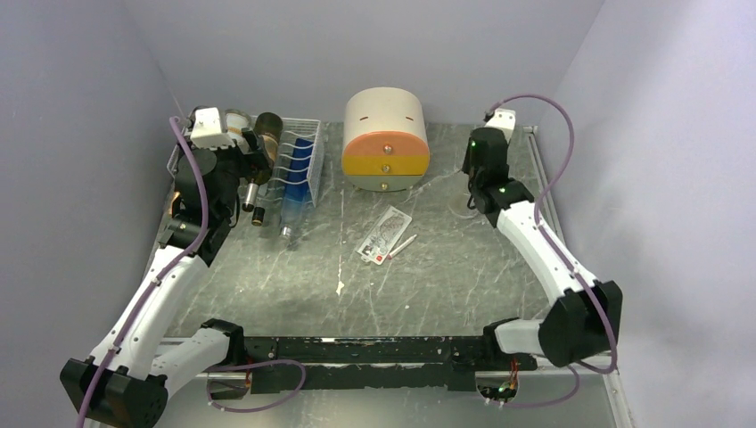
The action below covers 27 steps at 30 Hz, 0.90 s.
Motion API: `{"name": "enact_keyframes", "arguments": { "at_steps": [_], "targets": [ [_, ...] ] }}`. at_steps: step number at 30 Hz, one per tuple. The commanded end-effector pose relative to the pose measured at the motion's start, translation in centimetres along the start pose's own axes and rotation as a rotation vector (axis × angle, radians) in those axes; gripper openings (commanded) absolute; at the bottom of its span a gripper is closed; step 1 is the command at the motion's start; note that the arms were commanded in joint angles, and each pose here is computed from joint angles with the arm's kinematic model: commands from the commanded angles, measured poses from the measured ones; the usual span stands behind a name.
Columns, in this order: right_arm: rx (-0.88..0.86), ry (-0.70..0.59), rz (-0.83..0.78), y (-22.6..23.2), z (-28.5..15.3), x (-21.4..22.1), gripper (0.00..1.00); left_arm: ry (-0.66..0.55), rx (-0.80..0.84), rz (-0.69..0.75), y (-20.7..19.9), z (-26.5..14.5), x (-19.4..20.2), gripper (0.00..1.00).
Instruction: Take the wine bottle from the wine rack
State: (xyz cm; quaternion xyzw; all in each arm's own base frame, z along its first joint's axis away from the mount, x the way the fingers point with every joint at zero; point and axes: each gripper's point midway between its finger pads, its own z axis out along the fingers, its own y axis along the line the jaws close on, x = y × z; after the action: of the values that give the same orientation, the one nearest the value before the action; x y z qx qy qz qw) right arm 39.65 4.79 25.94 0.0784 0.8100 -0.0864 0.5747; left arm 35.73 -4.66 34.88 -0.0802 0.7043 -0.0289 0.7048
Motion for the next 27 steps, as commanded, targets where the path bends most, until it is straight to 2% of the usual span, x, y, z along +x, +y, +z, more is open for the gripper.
{"name": "enact_keyframes", "arguments": {
  "at_steps": [1,9,21,27],
  "targets": [
    [0.058,-0.280,0.162,-2.4,1.9,-9.4,0.00,-0.033,0.001,-0.003,0.1,-0.1,-1.2,0.98],
    [0.204,-0.268,0.173,-7.3,7.1,-9.8,0.00,-0.045,0.004,-0.004,0.1,-0.2,-1.5,0.98],
    [0.360,-0.241,0.264,-14.8,9.7,-6.4,0.00,-0.046,0.006,-0.021,0.0,-0.3,-1.6,0.97],
    [0.423,-0.240,0.287,-16.7,9.8,-4.8,0.00,-0.039,0.016,-0.031,-0.2,-0.3,-1.4,0.96]
  ]
}}
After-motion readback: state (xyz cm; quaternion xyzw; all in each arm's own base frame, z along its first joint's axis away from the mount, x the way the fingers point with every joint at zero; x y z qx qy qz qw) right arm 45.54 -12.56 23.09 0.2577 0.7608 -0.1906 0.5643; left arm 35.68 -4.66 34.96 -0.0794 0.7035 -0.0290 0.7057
